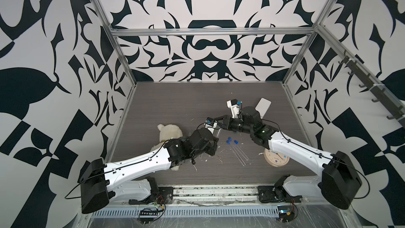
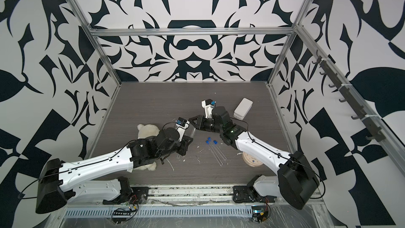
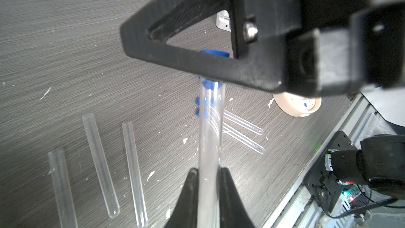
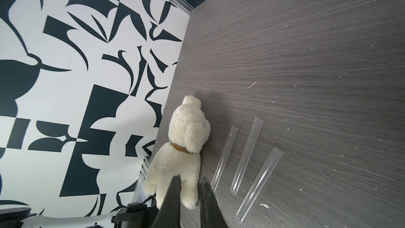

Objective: Remove stoppers from test tubes
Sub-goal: Open the stopper on the test tube.

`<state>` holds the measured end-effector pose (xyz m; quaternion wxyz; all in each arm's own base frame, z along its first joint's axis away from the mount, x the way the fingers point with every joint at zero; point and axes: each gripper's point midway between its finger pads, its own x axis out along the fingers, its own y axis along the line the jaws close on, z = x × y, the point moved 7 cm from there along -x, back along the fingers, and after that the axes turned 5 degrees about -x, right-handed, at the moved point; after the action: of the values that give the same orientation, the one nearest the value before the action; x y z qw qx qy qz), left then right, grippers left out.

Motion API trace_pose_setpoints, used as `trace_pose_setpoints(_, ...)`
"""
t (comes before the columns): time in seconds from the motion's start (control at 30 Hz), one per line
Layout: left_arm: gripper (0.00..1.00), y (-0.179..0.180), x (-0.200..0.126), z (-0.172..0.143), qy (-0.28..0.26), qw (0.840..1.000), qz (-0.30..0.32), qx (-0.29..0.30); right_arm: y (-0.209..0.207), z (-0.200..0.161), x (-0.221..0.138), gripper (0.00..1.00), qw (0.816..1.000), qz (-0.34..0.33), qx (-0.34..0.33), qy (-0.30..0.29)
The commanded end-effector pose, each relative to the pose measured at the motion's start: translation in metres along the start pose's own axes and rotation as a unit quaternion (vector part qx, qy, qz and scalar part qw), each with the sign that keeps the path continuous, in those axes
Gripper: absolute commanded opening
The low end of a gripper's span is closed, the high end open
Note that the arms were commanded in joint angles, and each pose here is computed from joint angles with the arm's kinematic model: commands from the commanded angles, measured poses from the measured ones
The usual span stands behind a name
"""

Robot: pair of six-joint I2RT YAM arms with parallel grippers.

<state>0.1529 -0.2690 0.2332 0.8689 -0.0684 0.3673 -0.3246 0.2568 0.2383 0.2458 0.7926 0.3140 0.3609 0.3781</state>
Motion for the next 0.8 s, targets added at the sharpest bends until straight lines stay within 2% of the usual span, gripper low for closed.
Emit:
trace_pose_setpoints(0.0,0.11,0.018,0.0,-0.018,0.034,0.998,0.046,0.007,0.011,0.022,-0.005,0.0,0.998,0.041,0.002,-0.051)
trace_pose_setpoints(0.27,0.11,0.019,-0.002,-0.017,0.031,0.998,0.047,0.006,0.009,0.024,-0.006,0.0,0.997,0.047,0.012,-0.052)
trace_pose_setpoints(0.4,0.11,0.02,-0.001,-0.02,0.034,0.998,0.051,0.006,0.003,0.027,-0.009,0.0,0.998,0.028,0.005,-0.061)
trace_pose_setpoints(0.63,0.11,0.029,0.02,-0.034,0.066,0.996,0.066,-0.008,-0.039,0.032,-0.02,0.0,0.991,-0.113,-0.024,-0.075)
trace_pose_setpoints(0.77,0.11,0.032,0.041,-0.048,0.093,0.992,0.079,-0.013,-0.06,0.029,-0.018,0.0,0.985,-0.156,-0.032,-0.072)
